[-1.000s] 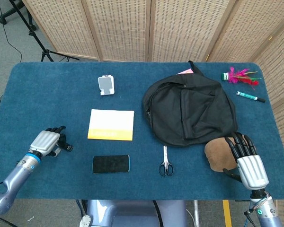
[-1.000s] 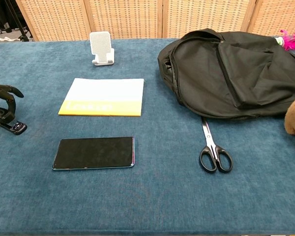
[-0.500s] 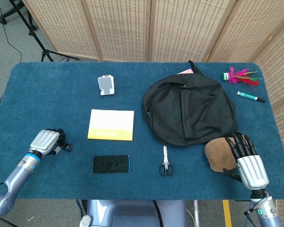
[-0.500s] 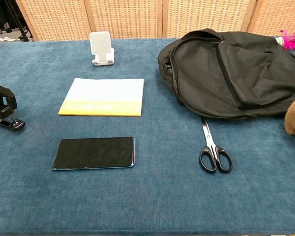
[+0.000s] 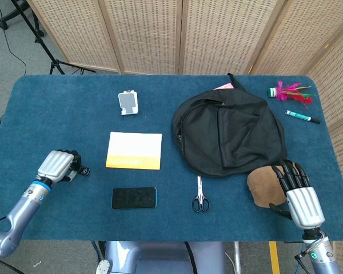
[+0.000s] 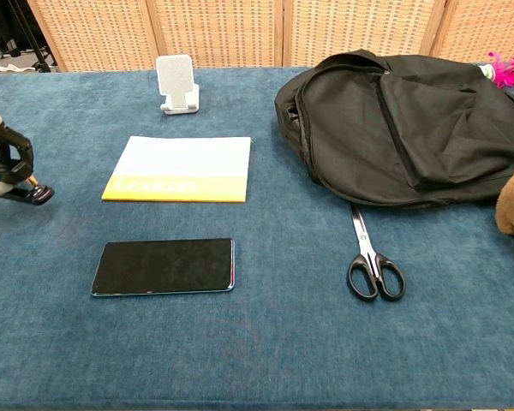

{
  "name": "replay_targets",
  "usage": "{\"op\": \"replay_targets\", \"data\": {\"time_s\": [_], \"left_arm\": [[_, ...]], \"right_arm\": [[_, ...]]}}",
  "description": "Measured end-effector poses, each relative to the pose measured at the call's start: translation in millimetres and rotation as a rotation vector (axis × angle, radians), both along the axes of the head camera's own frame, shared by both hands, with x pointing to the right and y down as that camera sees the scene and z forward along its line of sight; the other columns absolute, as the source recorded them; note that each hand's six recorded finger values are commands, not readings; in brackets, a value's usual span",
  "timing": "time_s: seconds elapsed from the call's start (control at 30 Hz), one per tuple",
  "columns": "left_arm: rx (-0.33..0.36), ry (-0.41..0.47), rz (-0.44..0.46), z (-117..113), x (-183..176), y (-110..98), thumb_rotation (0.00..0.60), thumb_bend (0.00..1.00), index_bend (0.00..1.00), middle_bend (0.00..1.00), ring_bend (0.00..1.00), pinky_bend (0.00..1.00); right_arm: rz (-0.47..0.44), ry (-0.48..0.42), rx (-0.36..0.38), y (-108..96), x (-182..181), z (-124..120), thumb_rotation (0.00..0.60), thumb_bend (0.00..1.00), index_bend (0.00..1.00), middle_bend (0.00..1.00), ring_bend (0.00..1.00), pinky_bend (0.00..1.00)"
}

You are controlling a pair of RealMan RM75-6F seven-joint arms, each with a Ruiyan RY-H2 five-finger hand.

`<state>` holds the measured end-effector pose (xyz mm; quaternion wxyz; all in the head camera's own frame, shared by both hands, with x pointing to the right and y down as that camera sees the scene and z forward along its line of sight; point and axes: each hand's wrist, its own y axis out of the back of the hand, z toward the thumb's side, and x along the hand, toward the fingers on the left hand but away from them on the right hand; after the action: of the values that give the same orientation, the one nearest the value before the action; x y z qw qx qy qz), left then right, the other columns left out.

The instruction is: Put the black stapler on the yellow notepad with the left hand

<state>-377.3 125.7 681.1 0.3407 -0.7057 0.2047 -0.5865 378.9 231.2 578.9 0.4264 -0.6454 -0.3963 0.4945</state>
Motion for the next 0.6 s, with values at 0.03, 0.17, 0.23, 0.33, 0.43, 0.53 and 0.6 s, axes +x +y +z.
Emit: {"op": "replay_targets", "data": {"time_s": [0.03,0.17,0.23,0.33,0.43,0.53,0.6], "left_arm": [[0.012,0.005,0.001,-1,3,-3,0.600,0.52,0.76,0.40,0.38,0.39],[0.042,0.014,0.016,-5,17,-13,0.600,0.52,0.76,0.40,0.38,0.39],[0.070,0.022,0.024,-7,26,-18,0.600,0.52,0.76,0.40,0.39,0.39],[0.113,0.049,0.020,-9,43,-25,0.600,0.52,0.76,0.40,0.39,0.39],[0.137,0.070,0.008,-7,59,-29,0.600,0.52,0.76,0.40,0.39,0.39],[0.144,0.086,-0.012,-3,71,-31,0.600,0.52,0.76,0.41,0.39,0.40],[0.142,0.085,-0.025,0,77,-32,0.600,0.52,0.76,0.41,0.39,0.40]], "right_arm": [[0.000,0.000,-0.001,0,0,0,0.600,0.10,0.00,0.00,0.00,0.00],[-0.001,0.001,-0.005,0,0,1,0.600,0.10,0.00,0.00,0.00,0.00],[-0.001,0.000,-0.006,0,0,2,0.600,0.10,0.00,0.00,0.00,0.00],[0.000,-0.001,-0.008,-1,0,2,0.600,0.10,0.00,0.00,0.00,0.00],[0.000,-0.003,-0.011,-1,0,2,0.600,0.10,0.00,0.00,0.00,0.00],[-0.001,-0.006,-0.013,-1,0,2,0.600,0.10,0.00,0.00,0.00,0.00],[0.000,-0.011,-0.015,-1,0,2,0.600,0.10,0.00,0.00,0.00,0.00]]}}
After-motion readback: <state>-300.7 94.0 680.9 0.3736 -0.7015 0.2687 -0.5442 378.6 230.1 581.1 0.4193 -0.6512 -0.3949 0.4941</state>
